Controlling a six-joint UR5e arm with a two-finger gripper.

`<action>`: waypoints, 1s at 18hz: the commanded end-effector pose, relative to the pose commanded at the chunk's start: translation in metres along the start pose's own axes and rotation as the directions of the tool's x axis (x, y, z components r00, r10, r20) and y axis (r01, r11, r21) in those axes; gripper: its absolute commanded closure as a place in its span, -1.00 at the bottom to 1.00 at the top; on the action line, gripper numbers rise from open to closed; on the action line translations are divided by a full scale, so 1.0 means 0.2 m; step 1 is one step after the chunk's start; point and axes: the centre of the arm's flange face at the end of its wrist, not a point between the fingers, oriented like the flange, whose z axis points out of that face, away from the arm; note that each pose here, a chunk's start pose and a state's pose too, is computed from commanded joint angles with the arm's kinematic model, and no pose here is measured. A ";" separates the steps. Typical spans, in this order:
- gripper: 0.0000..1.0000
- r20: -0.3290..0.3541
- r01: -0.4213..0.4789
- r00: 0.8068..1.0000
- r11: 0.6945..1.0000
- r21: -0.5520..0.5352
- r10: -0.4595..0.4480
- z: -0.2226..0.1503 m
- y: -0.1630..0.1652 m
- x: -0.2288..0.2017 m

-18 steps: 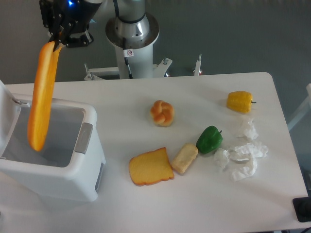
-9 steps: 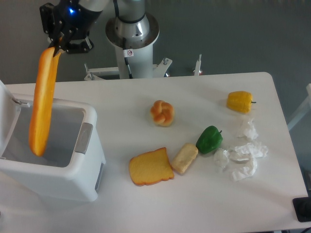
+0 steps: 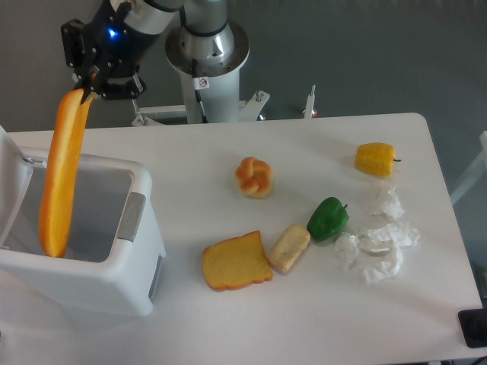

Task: Place the long bread in the trash can
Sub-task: 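Lower the baguette down into the bin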

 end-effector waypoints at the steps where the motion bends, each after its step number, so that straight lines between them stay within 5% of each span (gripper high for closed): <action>1: 1.00 -0.001 0.001 1.000 1.000 -0.002 -0.001 0.00 0.00 0.00; 18: 1.00 -0.004 0.038 0.999 0.999 -0.023 -0.038 0.00 0.00 0.07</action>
